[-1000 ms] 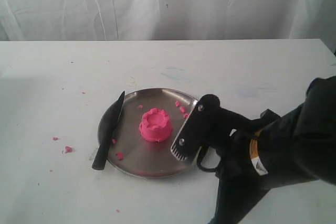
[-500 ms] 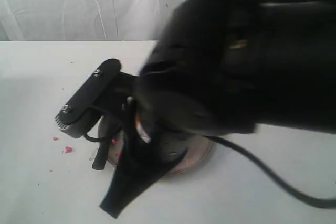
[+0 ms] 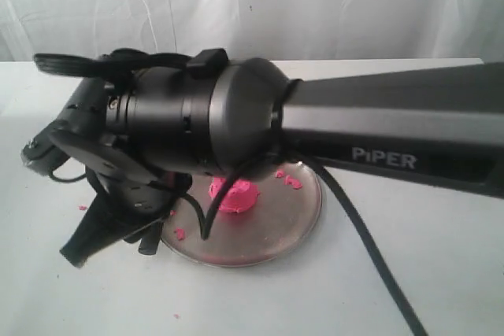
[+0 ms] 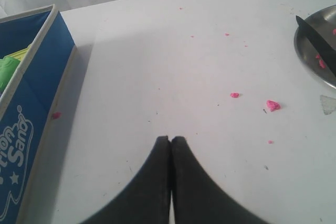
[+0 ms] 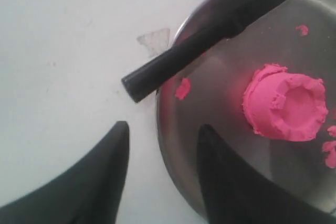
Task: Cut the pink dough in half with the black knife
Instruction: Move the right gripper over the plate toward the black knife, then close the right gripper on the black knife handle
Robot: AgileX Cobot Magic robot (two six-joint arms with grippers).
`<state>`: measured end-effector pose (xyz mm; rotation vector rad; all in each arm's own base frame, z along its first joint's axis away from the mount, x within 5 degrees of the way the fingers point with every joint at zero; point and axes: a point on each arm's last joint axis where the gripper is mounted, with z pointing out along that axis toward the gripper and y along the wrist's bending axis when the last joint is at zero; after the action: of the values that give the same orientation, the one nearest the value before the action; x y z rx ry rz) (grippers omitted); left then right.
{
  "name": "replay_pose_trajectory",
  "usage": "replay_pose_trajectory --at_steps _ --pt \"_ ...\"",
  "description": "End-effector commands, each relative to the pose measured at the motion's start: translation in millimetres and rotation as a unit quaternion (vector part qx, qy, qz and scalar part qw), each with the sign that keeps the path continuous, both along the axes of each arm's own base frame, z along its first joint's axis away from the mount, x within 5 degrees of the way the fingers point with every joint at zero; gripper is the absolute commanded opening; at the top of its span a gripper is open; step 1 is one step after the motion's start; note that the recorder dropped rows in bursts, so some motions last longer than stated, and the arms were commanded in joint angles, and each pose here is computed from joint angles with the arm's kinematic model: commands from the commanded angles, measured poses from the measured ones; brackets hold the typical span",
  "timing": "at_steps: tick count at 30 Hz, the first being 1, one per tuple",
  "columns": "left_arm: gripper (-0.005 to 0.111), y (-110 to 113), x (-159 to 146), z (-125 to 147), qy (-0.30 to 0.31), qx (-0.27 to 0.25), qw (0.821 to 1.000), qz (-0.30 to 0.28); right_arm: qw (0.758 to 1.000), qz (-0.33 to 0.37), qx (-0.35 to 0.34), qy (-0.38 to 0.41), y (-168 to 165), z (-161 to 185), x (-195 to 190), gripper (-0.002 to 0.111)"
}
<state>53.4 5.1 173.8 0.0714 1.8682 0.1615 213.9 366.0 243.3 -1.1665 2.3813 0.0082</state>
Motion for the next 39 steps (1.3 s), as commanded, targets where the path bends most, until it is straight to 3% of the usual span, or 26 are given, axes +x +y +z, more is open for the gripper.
replay_pose_trajectory --at_steps 1,11,20,31,39 --pt "0.0 -0.5 0.0 -1.6 -0.001 -0.004 1.0 -0.003 0.996 -0.065 0.052 0.017 3.3 1.4 28.7 0.048" --pt "0.0 -0.5 0.0 -1.6 -0.001 -0.004 1.0 -0.003 0.986 -0.099 0.116 0.073 23.7 -30.4 53.3 0.048" --pt "0.0 -0.5 0.0 -1.6 -0.001 -0.004 1.0 -0.003 0.986 -0.134 0.057 0.081 11.5 -64.3 71.6 0.048" --pt "0.0 -0.5 0.0 -1.6 -0.001 -0.004 1.0 -0.003 0.98 -0.152 0.097 0.084 18.2 -73.2 76.1 0.047" --pt "0.0 -0.5 0.0 -1.6 -0.001 -0.004 1.0 -0.003 0.98 -0.155 0.08 0.092 18.2 -88.9 77.2 0.047"
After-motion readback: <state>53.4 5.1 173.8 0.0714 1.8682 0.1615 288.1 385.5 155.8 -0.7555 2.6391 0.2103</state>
